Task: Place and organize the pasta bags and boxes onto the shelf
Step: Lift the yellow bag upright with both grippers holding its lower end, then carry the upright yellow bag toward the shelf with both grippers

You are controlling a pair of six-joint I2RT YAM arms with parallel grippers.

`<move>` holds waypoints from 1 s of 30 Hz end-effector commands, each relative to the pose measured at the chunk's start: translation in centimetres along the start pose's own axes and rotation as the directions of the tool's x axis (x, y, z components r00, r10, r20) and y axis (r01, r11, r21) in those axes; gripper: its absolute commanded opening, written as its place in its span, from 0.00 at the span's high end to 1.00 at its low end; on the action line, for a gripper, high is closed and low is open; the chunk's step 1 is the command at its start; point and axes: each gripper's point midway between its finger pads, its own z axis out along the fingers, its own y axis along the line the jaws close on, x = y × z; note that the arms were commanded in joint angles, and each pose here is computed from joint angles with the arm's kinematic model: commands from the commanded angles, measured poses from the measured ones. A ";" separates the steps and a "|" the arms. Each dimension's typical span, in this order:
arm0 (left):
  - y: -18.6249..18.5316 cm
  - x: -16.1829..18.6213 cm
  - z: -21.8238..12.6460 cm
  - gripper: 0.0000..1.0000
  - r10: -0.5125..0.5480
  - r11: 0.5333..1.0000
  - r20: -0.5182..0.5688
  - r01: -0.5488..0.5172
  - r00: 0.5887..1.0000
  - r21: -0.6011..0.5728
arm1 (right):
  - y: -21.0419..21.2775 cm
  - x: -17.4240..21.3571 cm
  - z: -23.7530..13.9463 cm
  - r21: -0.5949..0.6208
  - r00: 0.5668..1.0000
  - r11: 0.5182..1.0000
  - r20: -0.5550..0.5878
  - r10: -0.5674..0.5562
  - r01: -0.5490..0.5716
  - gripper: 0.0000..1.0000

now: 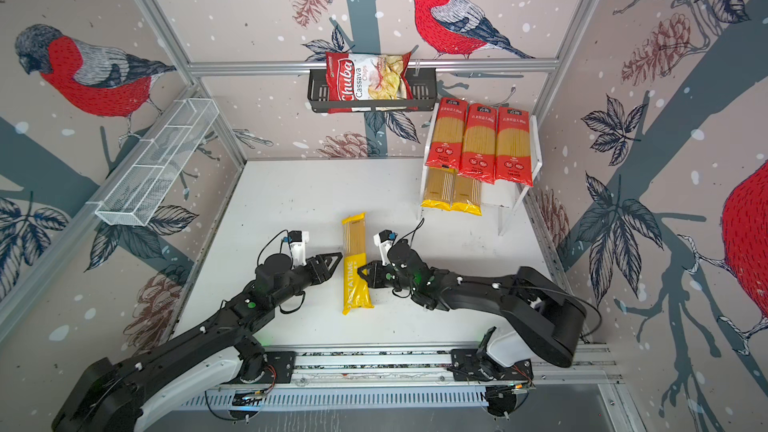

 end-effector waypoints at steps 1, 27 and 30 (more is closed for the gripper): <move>-4.1 -1.7 -0.2 0.32 0.112 0.979 0.043 -0.117 0.993 0.164 | 3.5 -4.2 -2.4 -0.056 0.961 0.976 0.192 -0.198 0.212 1.00; -16.5 -5.4 1.0 0.47 0.251 0.768 0.062 -0.238 0.966 0.594 | 8.6 -6.9 -11.7 -0.235 0.862 0.890 0.431 -0.265 0.391 1.00; -16.5 -5.4 1.5 0.52 0.246 0.766 0.048 -0.225 0.968 0.603 | 8.1 -6.8 -11.9 -0.251 0.868 0.903 0.449 -0.211 0.349 1.00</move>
